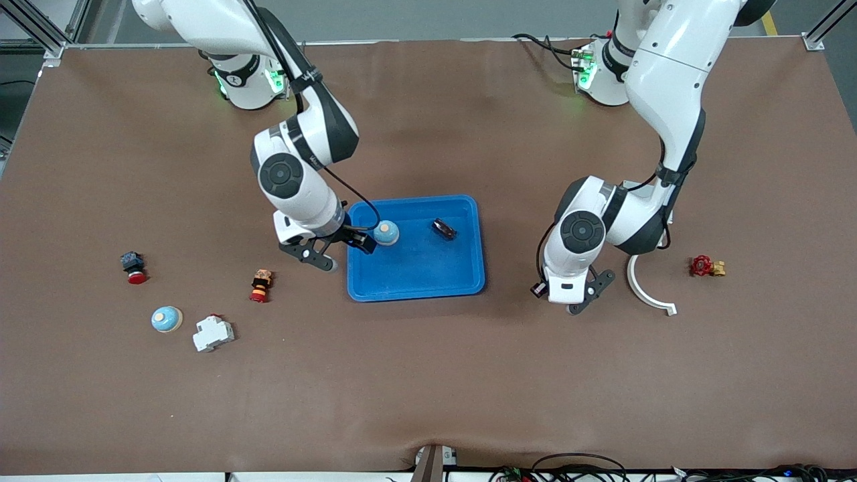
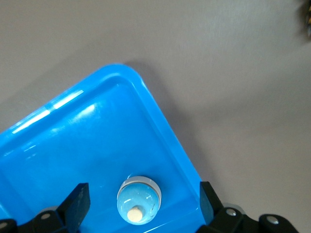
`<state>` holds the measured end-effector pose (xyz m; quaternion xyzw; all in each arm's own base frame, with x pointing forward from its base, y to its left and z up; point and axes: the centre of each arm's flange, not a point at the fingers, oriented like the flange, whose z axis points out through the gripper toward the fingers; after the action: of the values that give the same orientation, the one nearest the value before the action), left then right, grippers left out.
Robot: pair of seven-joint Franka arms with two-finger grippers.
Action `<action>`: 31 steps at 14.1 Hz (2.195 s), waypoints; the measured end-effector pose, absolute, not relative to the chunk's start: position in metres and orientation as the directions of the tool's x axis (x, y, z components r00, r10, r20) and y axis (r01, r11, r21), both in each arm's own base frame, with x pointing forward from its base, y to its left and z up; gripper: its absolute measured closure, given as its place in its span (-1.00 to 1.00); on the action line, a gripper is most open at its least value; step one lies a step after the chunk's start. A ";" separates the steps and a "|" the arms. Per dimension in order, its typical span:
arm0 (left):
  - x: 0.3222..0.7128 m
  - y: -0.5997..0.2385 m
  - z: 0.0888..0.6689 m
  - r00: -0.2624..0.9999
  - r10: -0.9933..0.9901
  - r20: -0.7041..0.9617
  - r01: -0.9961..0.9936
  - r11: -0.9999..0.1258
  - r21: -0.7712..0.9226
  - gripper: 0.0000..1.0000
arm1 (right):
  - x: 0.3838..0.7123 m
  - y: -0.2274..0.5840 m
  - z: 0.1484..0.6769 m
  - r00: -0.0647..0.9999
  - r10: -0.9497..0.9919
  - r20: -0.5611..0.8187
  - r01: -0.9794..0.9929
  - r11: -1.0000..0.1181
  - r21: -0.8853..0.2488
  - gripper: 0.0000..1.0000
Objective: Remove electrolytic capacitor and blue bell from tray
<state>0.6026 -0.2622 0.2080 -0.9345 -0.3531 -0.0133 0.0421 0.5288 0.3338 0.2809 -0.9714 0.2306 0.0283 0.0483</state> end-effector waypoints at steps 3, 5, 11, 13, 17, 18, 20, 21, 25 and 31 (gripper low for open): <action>0.605 -0.258 0.214 0.745 0.664 0.056 0.667 -0.742 -0.074 0.32 | 0.511 0.357 0.259 0.883 -0.465 -0.070 -0.469 -0.880 -0.074 -1.00; 0.605 -0.257 0.216 0.744 0.665 0.057 0.668 -0.741 -0.074 0.32 | 0.503 0.370 0.242 0.877 -0.476 -0.059 -0.480 -0.874 -0.077 -1.00; 0.613 -0.227 0.223 0.767 0.640 0.046 0.640 -0.759 -0.116 0.32 | 0.486 0.390 0.195 0.874 -0.484 -0.043 -0.486 -0.872 -0.063 -1.00; 0.621 -0.200 0.228 0.780 0.625 0.038 0.624 -0.771 -0.126 0.32 | 0.483 0.391 0.187 0.876 -0.481 -0.043 -0.483 -0.874 -0.055 -1.00; 0.629 -0.164 0.228 0.798 0.603 0.023 0.600 -0.788 -0.137 0.32 | 0.481 0.393 0.182 0.878 -0.478 -0.042 -0.479 -0.876 -0.052 -1.00; 0.630 -0.155 0.226 0.803 0.596 0.016 0.592 -0.793 -0.142 0.32 | 0.481 0.393 0.182 0.878 -0.478 -0.041 -0.479 -0.876 -0.053 -1.00; 0.630 -0.138 0.221 0.807 0.590 0.003 0.584 -0.797 -0.152 0.32 | 0.481 0.393 0.182 0.878 -0.477 -0.041 -0.479 -0.876 -0.054 -0.93; 0.629 -0.134 0.217 0.806 0.592 -0.003 0.584 -0.796 -0.158 0.32 | 0.481 0.394 0.182 0.878 -0.477 -0.041 -0.478 -0.877 -0.054 -0.81; 0.628 -0.133 0.213 0.806 0.592 -0.008 0.583 -0.796 -0.162 0.22 | 0.481 0.395 0.183 0.873 -0.486 -0.040 -0.488 -0.871 -0.056 -0.33; 0.633 -0.157 0.257 0.818 0.576 0.006 0.571 -0.809 -0.144 -0.96 | 0.506 0.392 0.210 0.861 -0.504 -0.074 -0.506 -0.862 -0.011 -0.33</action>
<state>0.6333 -0.1574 0.2573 -0.9507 -0.3014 0.0191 0.0697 0.5064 0.3922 0.2098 -0.9644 0.2618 0.0345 0.0149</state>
